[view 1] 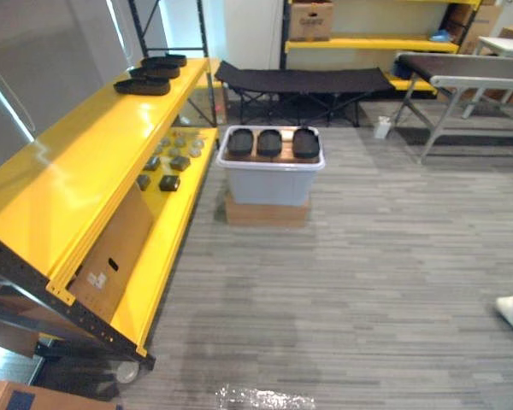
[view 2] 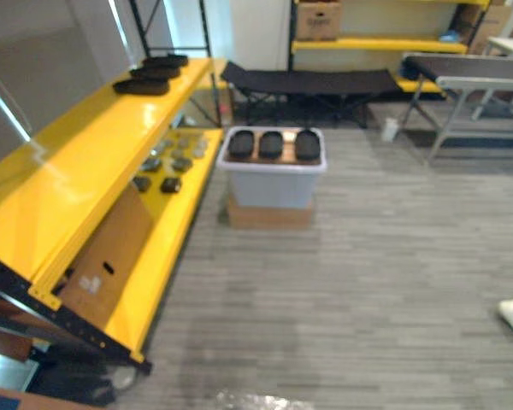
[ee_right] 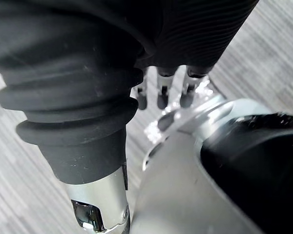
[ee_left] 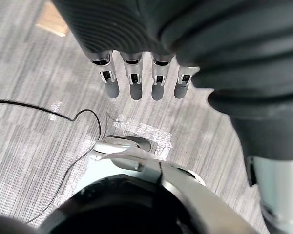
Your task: Walk over and take plastic housings, then place them on the shelf
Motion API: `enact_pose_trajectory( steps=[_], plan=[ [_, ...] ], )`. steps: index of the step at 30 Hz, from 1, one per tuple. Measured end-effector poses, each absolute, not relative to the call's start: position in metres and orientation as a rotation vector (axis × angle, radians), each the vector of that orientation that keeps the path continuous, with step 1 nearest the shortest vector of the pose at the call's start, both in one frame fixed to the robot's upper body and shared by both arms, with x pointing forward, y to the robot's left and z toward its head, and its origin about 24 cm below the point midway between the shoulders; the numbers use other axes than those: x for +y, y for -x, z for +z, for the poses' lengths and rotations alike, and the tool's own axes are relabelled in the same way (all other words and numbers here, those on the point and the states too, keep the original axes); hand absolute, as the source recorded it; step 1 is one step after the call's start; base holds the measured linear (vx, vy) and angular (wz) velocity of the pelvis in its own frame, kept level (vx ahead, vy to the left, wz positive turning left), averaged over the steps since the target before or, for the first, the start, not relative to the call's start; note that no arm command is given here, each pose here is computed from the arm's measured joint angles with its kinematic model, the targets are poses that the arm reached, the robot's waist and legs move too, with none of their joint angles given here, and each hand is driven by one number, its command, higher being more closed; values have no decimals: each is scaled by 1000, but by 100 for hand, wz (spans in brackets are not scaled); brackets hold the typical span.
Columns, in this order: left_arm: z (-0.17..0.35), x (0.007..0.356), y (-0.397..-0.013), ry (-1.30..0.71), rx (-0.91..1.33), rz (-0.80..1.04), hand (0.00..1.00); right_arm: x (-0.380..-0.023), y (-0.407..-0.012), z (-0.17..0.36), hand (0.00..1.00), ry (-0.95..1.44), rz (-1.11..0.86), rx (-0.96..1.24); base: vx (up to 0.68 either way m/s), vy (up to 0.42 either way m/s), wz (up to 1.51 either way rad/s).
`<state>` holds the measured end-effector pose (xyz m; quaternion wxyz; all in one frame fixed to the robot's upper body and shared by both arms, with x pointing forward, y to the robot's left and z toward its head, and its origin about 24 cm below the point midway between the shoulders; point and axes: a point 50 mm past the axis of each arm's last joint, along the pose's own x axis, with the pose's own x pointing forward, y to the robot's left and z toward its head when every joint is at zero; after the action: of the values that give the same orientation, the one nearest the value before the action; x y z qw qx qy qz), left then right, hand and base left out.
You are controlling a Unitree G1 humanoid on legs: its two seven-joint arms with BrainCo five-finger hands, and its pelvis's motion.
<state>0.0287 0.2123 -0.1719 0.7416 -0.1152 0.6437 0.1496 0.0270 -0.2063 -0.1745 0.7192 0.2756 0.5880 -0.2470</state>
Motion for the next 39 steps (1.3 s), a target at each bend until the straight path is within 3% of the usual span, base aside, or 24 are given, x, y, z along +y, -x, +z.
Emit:
enact_pose_trajectory(
  steps=[11, 28, 39],
  plan=[
    [-172, 214, -40, 251, 1388, 324, 0, -199, -52, -174, 0, -625, -515, 1252, 48, 7, -7],
    [-172, 211, -40, 224, 1383, 286, 0, -205, -40, -174, 0, -614, -556, 1247, -74, 27, 2],
    [-171, 223, -30, 288, 1371, 399, 0, -193, -46, -175, 0, -587, -433, 1244, 65, 83, -23]
  ],
)
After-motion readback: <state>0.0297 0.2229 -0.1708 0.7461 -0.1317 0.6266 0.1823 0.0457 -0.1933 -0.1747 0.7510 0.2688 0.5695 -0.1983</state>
